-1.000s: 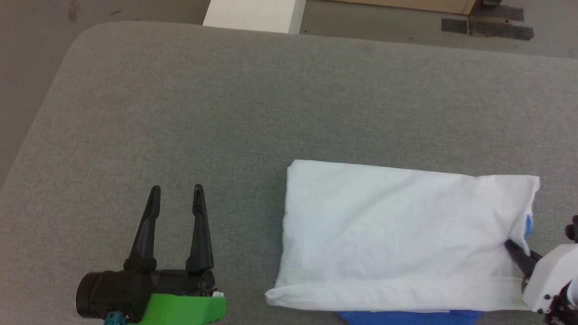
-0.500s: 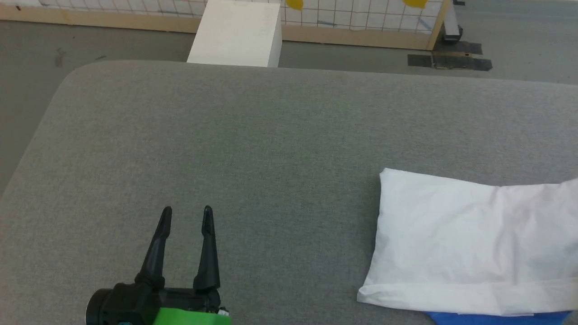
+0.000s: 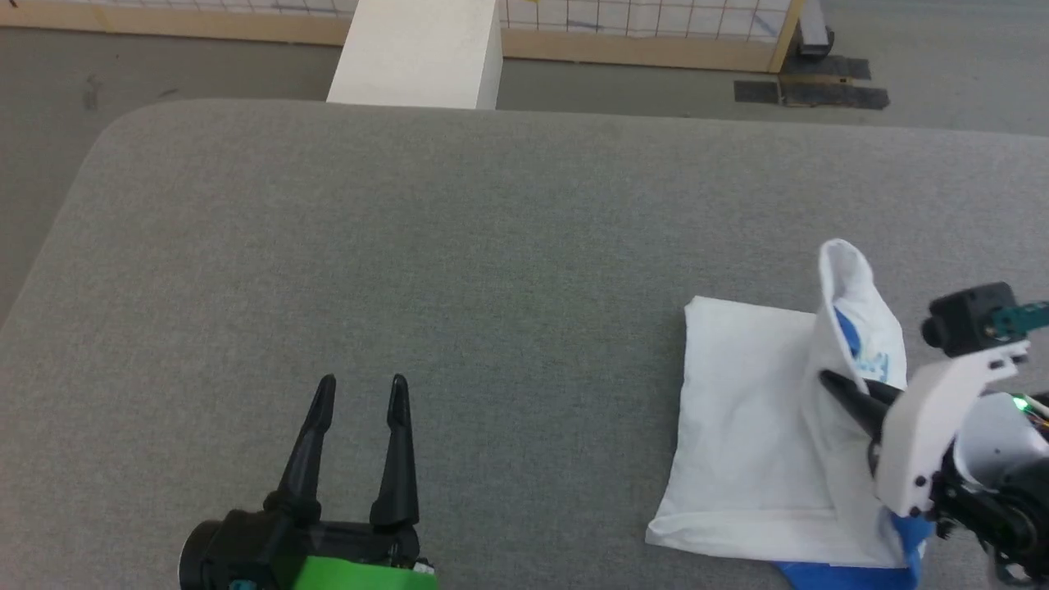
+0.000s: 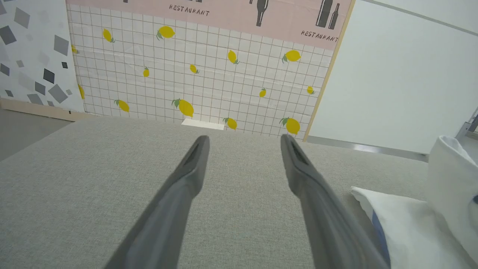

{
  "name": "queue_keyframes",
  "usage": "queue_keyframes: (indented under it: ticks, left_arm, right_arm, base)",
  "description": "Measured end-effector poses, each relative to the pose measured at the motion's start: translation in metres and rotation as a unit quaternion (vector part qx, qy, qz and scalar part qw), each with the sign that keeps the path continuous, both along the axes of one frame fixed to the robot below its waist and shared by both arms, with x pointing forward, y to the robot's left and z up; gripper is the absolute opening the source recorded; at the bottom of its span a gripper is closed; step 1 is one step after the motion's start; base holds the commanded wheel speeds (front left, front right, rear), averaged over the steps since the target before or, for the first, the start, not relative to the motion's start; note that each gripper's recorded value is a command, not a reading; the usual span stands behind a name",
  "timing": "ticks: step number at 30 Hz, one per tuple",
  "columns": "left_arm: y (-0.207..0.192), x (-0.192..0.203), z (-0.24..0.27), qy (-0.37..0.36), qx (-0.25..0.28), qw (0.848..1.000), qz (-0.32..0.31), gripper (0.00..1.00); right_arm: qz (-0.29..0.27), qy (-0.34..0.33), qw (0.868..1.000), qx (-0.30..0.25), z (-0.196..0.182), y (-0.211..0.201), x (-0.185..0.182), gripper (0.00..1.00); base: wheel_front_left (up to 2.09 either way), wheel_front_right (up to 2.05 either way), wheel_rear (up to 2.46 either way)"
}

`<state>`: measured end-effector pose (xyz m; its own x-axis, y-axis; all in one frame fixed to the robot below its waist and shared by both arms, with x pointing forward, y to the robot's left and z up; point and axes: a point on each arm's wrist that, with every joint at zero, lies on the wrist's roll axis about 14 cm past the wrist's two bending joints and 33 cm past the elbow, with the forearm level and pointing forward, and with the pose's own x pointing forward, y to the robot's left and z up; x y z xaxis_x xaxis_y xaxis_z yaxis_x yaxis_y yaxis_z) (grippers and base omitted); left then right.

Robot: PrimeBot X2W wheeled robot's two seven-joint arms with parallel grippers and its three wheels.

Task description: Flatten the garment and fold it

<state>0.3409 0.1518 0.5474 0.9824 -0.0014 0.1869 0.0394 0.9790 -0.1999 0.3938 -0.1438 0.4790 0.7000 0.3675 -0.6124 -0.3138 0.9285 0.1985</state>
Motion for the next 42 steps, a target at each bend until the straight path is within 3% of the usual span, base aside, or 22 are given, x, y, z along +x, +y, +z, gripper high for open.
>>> queue_keyframes:
  ticks: [6, 15, 16, 17, 18, 25, 28, 32, 37, 42]
  left_arm:
    - [0.007, 0.004, -0.005, 0.009, -0.005, 1.0, 0.015, 1.0]
    - [0.014, 0.009, -0.01, 0.018, -0.01, 0.999, 0.032, 1.0]
    - [0.015, 0.009, -0.01, 0.019, -0.011, 0.999, 0.033, 1.0]
    - [0.016, 0.01, -0.011, 0.02, -0.012, 0.999, 0.034, 1.0]
    - [0.016, 0.01, -0.012, 0.021, -0.014, 0.999, 0.034, 1.0]
    - [0.015, 0.009, -0.009, 0.016, -0.018, 0.999, 0.032, 1.0]
    - [0.015, 0.01, -0.006, 0.01, -0.018, 0.999, 0.03, 1.0]
    - [0.01, 0.011, -0.004, 0.006, -0.018, 1.0, 0.018, 1.0]
    - [0.006, 0.014, -0.004, 0.005, -0.015, 1.0, 0.009, 1.0]
    - [0.003, 0.017, -0.01, 0.012, -0.003, 1.0, 0.003, 1.0]
  right_arm:
    - [0.052, 0.031, 0.998, -0.001, -0.022, 0.038, 0.01, 0.0]
    - [0.086, 0.097, 0.991, -0.034, -0.079, 0.065, 0.01, 0.0]
    - [0.085, 0.101, 0.991, -0.035, -0.083, 0.066, 0.011, 0.08]
    - [0.086, 0.102, 0.99, -0.036, -0.085, 0.068, 0.011, 0.41]
    - [0.086, 0.103, 0.99, -0.035, -0.087, 0.07, 0.012, 1.0]
    - [0.077, 0.078, 0.994, -0.001, -0.069, 0.074, 0.013, 1.0]
    - [0.044, 0.036, 0.998, 0.012, -0.043, 0.05, 0.024, 1.0]
    - [-0.037, -0.015, 0.999, 0.008, -0.017, -0.013, 0.03, 1.0]
    - [-0.111, -0.011, 0.994, 0.001, -0.02, -0.065, 0.009, 1.0]
    - [-0.126, 0.015, 0.992, 0.027, -0.035, -0.056, 0.0, 1.0]
  base:
    - [0.0, 0.0, 0.0]
    - [0.0, 0.0, 0.0]
    - [0.0, 0.0, 0.0]
    - [0.0, 0.0, 0.0]
    - [0.0, 0.0, 0.0]
    - [0.0, 0.0, 0.0]
    - [0.0, 0.0, 0.0]
    - [0.0, 0.0, 0.0]
    - [0.0, 0.0, 0.0]
    - [0.0, 0.0, 0.0]
